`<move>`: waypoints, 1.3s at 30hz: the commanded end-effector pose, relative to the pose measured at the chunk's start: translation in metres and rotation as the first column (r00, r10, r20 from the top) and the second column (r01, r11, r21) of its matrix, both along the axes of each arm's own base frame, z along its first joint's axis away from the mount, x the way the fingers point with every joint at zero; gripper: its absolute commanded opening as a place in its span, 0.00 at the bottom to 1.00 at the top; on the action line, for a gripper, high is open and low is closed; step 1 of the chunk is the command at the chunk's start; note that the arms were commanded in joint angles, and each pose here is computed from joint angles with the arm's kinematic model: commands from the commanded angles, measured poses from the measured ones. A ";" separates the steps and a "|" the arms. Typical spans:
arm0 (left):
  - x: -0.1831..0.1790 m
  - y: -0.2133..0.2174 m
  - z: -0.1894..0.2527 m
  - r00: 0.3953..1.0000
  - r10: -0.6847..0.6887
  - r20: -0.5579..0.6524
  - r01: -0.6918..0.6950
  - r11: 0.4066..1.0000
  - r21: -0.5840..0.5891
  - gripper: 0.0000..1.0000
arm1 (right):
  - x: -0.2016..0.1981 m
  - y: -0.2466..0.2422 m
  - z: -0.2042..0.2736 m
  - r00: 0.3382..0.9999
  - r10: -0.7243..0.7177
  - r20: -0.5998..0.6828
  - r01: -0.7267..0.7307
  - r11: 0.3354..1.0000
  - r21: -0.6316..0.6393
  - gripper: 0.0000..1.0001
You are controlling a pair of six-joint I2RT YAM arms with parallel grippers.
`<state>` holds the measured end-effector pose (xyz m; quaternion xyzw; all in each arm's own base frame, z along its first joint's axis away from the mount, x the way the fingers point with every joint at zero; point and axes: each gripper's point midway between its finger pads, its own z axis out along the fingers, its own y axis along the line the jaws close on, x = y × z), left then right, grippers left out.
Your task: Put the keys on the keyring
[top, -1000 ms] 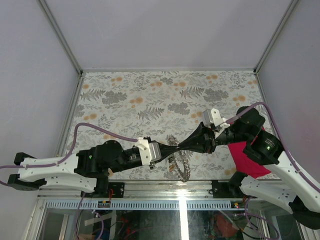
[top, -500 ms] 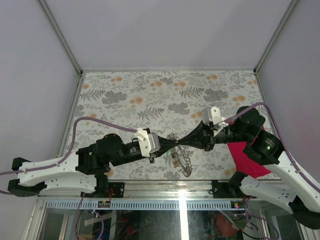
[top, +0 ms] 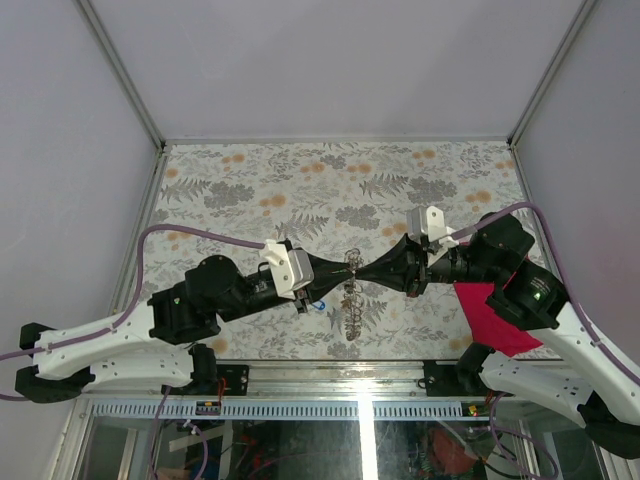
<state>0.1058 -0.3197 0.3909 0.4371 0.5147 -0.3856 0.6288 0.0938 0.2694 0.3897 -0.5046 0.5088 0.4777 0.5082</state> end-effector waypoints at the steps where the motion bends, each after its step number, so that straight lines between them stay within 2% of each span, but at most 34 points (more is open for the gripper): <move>1: 0.000 0.004 0.034 1.000 0.000 0.018 0.002 0.994 -0.109 0.13 | -0.006 -0.006 0.041 0.997 -0.005 0.080 -0.004 0.993 0.115 0.00; 6: 0.000 0.004 0.031 1.000 -0.001 0.016 0.002 0.996 -0.095 0.00 | -0.008 -0.007 0.042 0.997 -0.006 0.082 -0.004 0.993 0.118 0.00; 12: -0.001 0.002 0.031 1.000 -0.010 0.017 0.012 0.997 -0.080 0.00 | -0.007 -0.009 0.037 0.996 -0.016 0.088 0.007 0.995 0.096 0.00; 15: -0.001 0.001 0.033 1.000 -0.017 0.020 0.019 0.997 -0.078 0.00 | -0.005 -0.010 0.033 0.996 -0.021 0.090 0.014 0.996 0.085 0.11; 22: -0.002 0.000 0.038 0.999 -0.022 0.026 0.025 0.996 -0.087 0.00 | -0.003 -0.006 0.026 0.997 -0.012 0.078 0.008 0.998 0.062 0.23; 39: -0.004 0.003 0.043 0.999 -0.027 0.027 0.029 0.995 -0.092 0.00 | 0.009 -0.002 0.004 0.998 -0.040 0.055 0.041 0.999 -0.015 0.23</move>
